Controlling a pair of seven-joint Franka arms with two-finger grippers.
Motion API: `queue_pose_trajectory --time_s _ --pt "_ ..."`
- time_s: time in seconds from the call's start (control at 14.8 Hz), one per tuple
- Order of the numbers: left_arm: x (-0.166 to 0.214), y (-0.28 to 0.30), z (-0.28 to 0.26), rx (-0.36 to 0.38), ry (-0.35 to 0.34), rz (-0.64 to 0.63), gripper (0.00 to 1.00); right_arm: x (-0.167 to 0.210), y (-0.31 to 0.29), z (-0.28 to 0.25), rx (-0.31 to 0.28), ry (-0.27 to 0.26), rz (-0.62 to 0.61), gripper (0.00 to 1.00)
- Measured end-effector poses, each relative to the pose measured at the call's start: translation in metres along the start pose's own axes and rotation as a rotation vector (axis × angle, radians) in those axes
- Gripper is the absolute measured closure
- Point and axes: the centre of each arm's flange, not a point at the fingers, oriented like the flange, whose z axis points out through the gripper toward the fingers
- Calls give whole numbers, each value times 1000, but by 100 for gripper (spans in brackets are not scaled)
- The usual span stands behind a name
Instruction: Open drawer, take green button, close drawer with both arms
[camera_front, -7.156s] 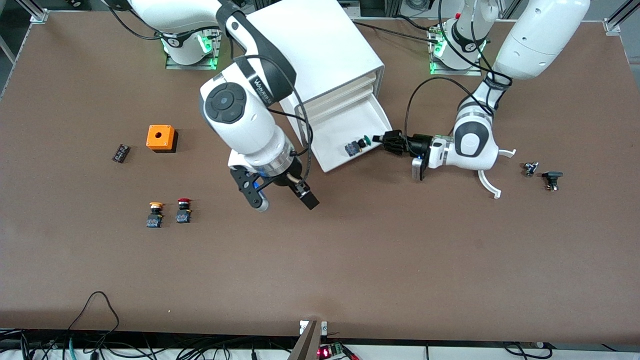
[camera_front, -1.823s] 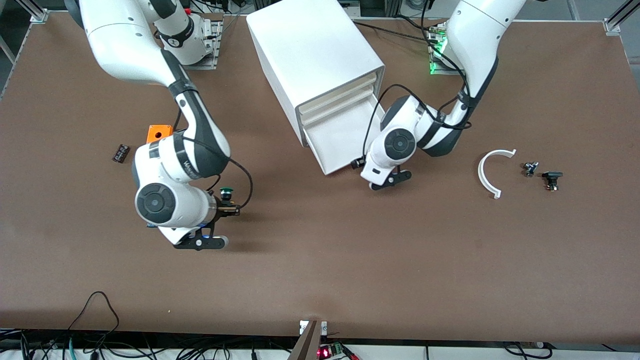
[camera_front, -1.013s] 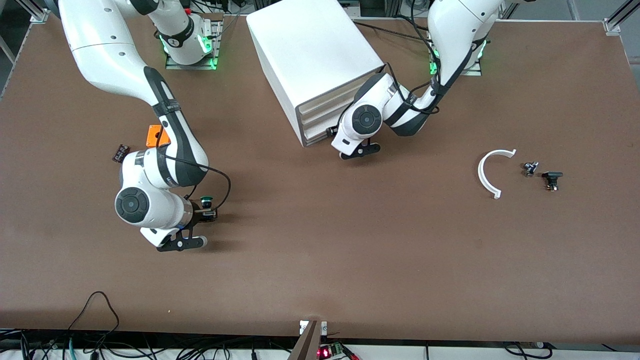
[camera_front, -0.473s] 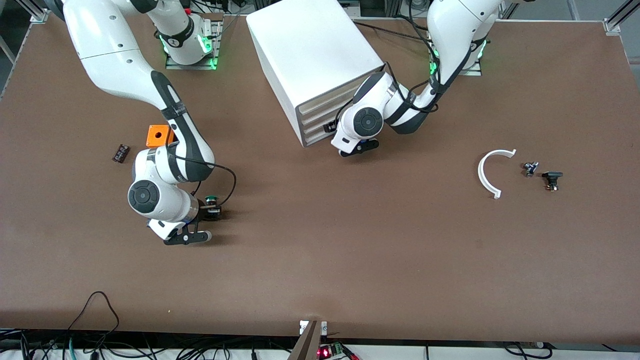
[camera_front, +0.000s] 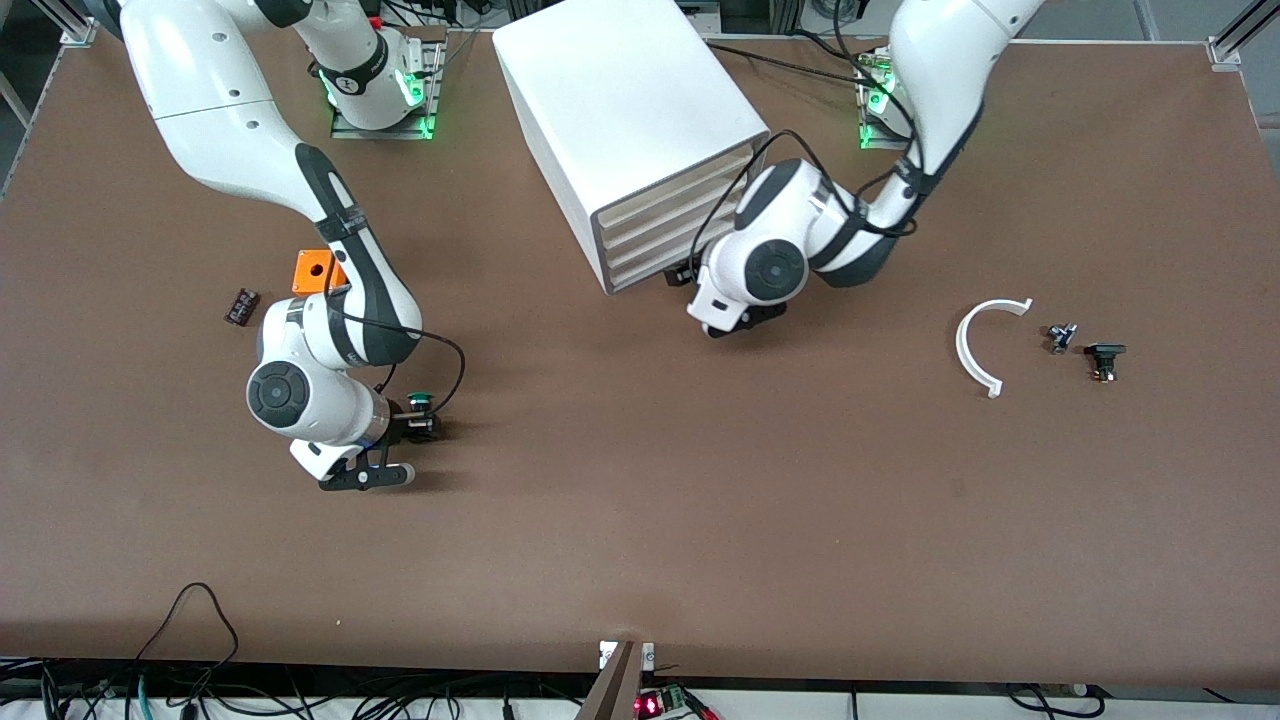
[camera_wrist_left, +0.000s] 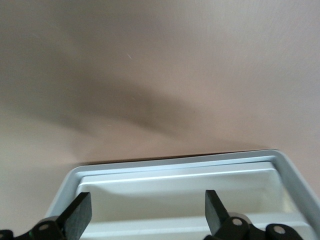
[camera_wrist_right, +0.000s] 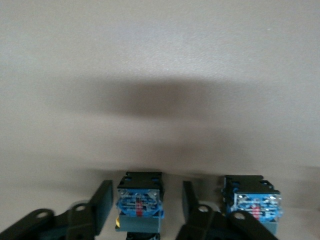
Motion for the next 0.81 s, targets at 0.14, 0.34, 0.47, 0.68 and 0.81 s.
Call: queue_pose_trajectory --time_s 0.14,0.34,0.47,0.68,0.81 --pt "12 -12 -50 35 40 8 0 2 4 -15 2 11 6 9" --pt "20 -29 -114 101 130 54 0 4 21 -62 4 37 30 0" --pt "29 -41 -143 118 166 112 0 2 37 -96 2 44 49 0" --pt "51 -75 -190 93 201 222 0 -5 57 -140 -11 71 70 0" --pt "64 -111 -225 79 233 315 0 -13 65 -160 -16 86 80 0"
